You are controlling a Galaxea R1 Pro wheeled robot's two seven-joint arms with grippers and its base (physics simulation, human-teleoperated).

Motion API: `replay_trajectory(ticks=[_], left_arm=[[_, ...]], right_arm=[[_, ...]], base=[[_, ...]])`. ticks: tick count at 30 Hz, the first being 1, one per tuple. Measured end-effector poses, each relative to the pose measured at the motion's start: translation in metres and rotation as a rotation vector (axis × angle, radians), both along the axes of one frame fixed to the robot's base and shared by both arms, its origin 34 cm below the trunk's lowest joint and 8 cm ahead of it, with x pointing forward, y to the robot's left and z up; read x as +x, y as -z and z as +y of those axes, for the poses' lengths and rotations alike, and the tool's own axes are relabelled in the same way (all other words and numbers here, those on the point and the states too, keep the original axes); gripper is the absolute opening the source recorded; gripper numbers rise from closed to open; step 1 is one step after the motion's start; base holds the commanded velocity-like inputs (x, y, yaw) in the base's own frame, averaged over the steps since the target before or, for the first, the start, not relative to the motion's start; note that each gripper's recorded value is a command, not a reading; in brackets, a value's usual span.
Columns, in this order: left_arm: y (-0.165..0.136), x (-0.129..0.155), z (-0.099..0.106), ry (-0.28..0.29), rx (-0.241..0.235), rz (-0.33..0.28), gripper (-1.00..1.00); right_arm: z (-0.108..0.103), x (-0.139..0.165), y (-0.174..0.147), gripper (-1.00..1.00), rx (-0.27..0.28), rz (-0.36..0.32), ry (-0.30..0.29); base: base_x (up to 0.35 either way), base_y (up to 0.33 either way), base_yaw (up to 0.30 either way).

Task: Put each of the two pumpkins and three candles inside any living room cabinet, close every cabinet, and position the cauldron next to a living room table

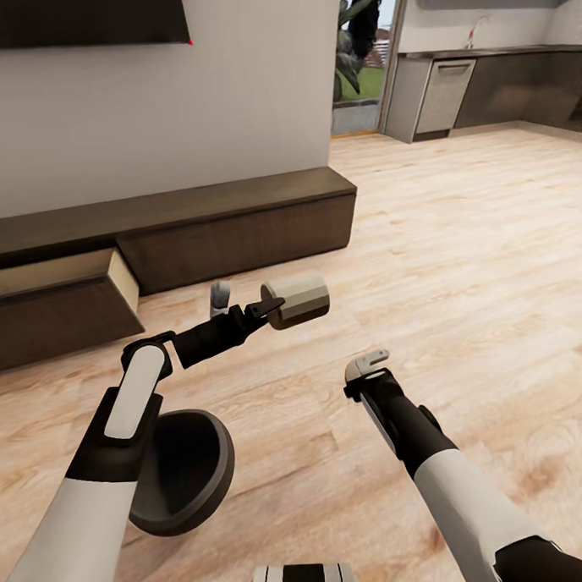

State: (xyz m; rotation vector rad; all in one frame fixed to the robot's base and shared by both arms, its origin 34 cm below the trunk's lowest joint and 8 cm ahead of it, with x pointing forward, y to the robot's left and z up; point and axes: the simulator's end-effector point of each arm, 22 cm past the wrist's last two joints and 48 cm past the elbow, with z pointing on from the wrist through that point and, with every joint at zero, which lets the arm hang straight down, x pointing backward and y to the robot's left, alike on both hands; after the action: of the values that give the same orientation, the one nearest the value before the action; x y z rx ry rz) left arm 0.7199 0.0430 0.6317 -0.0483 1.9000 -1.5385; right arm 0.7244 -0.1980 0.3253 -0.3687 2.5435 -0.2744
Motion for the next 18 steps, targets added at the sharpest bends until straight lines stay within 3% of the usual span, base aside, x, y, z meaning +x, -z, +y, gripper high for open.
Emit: replay_trajectory(ticks=[14, 18], left_arm=[[-0.038, -0.008, 0.0, 0.0, 0.0, -0.057, -1.0], [-0.047, -0.011, 0.0, 0.0, 0.001, -0.072, -1.0]], right_arm=[[0.0, 0.009, -0.039, -1.0, 0.002, -0.058, 0.001], [0.0, 0.012, -0.05, -1.0, 0.001, -0.074, 0.0]], base=[[0.0, 0.0, 0.001], [0.0, 0.0, 0.109]])
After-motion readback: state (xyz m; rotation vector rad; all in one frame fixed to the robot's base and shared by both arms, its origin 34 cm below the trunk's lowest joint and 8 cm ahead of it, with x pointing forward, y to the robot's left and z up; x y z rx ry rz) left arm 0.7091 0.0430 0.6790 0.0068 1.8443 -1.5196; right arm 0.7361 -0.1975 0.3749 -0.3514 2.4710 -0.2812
